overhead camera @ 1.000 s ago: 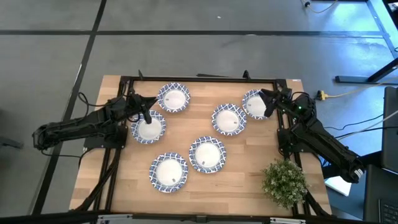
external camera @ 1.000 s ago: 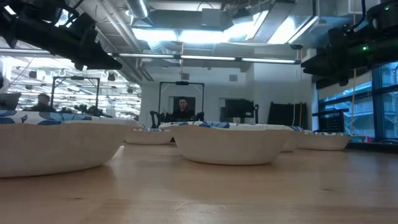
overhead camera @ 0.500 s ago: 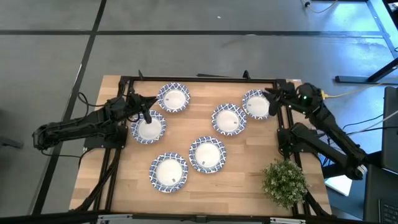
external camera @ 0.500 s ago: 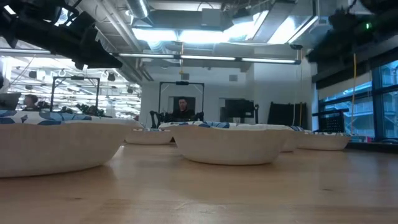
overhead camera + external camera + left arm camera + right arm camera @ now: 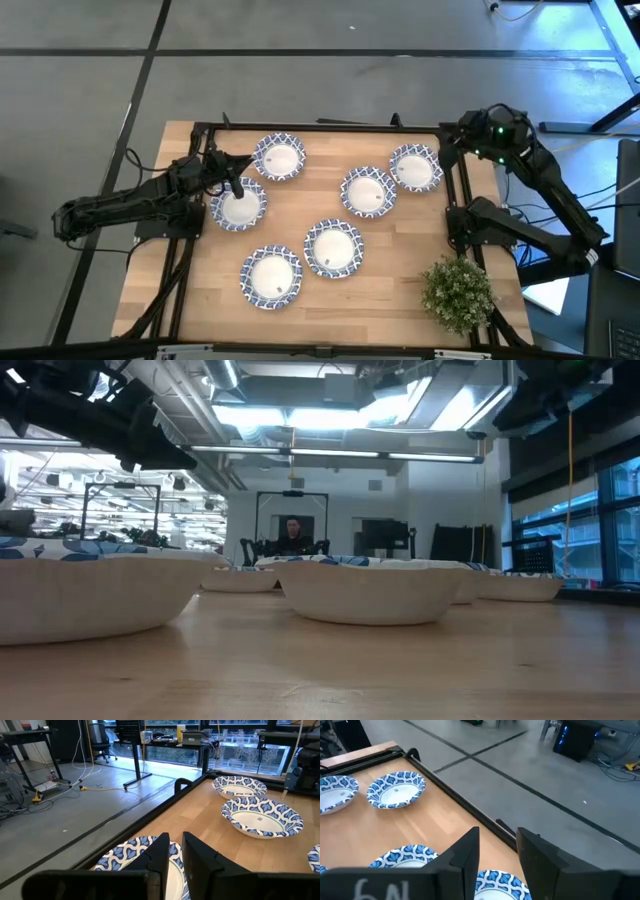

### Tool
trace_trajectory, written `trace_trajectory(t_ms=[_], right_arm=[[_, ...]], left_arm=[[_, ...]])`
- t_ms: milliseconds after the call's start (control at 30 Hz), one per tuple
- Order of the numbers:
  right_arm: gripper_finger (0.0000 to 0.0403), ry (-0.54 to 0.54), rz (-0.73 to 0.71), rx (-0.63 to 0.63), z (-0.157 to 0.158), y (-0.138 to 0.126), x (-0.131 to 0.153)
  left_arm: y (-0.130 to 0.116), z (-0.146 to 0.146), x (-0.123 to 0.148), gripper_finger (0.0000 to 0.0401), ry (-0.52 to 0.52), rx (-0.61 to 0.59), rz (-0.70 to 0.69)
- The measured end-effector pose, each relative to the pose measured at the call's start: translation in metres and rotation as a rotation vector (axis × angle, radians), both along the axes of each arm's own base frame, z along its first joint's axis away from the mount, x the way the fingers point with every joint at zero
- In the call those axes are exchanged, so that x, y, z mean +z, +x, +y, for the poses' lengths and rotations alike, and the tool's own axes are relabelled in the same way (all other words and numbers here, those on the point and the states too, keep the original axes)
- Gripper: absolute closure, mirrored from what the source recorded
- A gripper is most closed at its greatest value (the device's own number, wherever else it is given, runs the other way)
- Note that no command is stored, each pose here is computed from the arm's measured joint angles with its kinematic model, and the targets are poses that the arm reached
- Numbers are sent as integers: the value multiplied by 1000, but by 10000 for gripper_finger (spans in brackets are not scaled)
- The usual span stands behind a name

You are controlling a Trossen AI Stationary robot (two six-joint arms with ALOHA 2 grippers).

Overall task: Nest bowls inside each other
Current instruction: Stack the blue bowl on the blue bowl

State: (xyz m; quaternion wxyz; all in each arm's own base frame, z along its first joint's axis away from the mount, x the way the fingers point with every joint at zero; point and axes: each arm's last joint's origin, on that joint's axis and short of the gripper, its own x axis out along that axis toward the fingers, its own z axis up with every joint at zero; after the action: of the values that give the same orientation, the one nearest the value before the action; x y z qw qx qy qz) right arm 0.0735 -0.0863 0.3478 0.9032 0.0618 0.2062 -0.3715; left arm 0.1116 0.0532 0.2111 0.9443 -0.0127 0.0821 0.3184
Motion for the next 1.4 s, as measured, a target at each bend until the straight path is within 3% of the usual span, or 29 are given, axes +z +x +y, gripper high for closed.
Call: trace_trajectory(t_ms=[233, 400, 500, 1000, 1400], right_arm=[[271, 203, 245, -85, -10, 4, -31], [271, 243, 347, -155, -20, 7, -50], [271, 320, 421, -232, -27, 4, -62], [271, 623, 408, -404, -56, -1, -110], [271, 686, 458, -402, -66, 3, -123]], left_arm=[[0, 0, 0, 354, 1, 3, 1], [0, 0, 0, 354, 1, 8, 2], [0, 0, 0, 354, 2, 11, 1], [0, 0, 0, 354, -4, 12, -4], [0, 0, 0, 354, -5, 12, -4]])
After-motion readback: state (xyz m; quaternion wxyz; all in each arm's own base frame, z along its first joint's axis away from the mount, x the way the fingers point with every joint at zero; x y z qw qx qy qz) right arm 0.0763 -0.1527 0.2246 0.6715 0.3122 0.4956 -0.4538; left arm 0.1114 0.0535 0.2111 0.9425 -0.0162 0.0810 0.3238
